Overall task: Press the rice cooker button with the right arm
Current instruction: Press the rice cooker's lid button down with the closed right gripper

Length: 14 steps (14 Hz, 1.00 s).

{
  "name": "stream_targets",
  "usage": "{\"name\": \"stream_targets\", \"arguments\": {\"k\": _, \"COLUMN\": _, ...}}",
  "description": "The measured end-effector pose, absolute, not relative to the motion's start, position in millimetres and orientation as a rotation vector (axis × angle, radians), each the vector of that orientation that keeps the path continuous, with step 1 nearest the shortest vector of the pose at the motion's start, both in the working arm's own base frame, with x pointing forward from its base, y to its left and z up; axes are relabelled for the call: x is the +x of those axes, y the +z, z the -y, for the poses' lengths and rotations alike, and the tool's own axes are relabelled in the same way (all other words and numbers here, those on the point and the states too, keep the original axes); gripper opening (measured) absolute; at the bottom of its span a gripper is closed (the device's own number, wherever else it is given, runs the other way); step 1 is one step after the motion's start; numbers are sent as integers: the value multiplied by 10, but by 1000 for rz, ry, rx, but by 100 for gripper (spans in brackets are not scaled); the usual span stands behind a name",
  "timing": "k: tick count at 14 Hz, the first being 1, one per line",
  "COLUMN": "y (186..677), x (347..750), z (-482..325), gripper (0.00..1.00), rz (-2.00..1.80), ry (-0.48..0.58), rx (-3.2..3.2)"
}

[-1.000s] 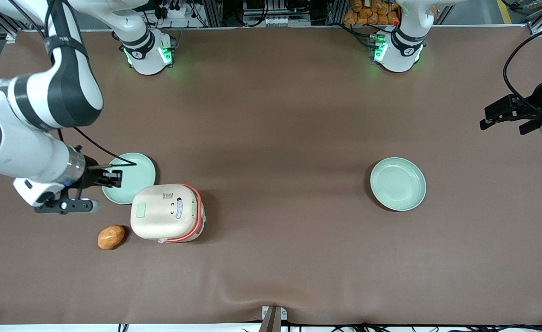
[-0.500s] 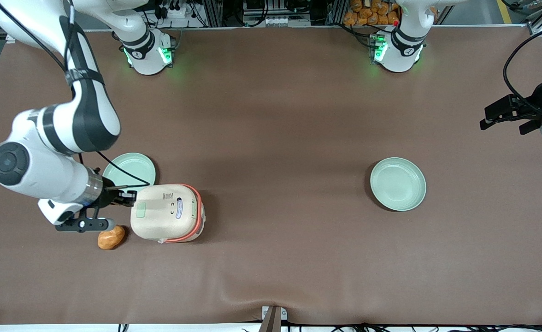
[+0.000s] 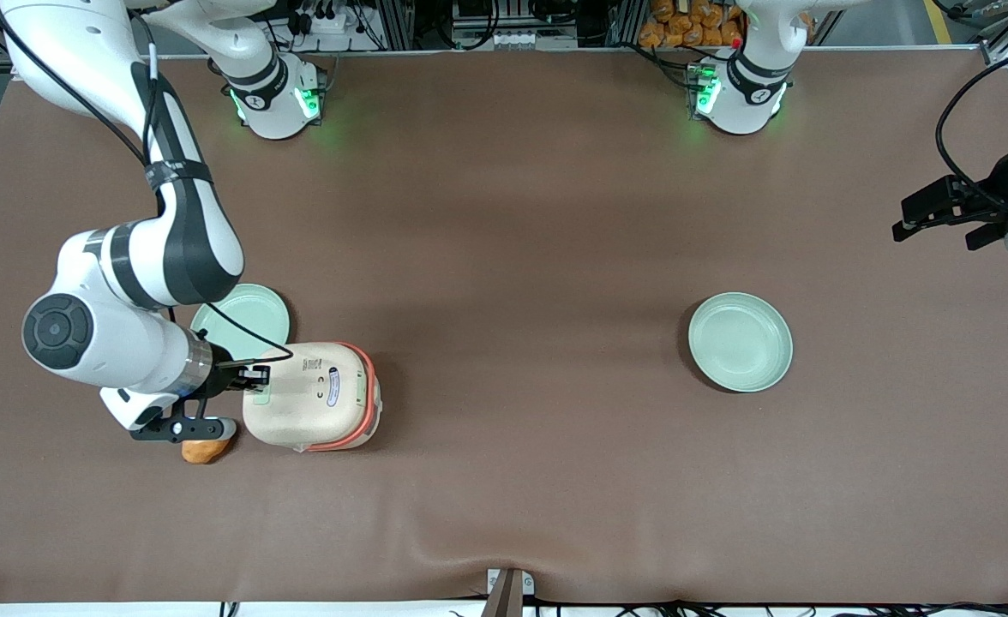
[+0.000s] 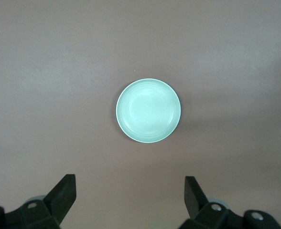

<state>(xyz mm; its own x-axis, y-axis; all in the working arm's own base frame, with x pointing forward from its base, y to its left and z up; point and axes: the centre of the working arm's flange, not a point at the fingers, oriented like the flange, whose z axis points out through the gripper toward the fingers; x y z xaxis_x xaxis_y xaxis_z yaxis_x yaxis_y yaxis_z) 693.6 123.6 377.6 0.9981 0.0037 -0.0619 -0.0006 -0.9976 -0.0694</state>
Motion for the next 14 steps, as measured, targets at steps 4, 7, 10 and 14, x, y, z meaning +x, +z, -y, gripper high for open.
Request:
{"name": "stream_targets", "arguments": {"k": 4, "y": 3707, "x": 6940, "z": -1237, "gripper": 9, "rz": 2, "ry": 110, "rx": -3072}}
{"name": "stream_targets", "arguments": {"k": 7, "y": 3666, "x": 6943, "z": -1240, "gripper": 11, "rz": 1, "ry": 118, "rx": -3072}}
{"name": "stream_targets", "arguments": {"k": 10, "y": 3657, "x": 6949, "z": -1244, "gripper": 11, "rz": 2, "ry": 113, "rx": -3071}}
{"name": "stream_targets", "arguments": {"k": 14, "y": 3623, "x": 6960, "z": -1249, "gripper": 8, "rz": 28, "ry": 108, "rx": -3070}}
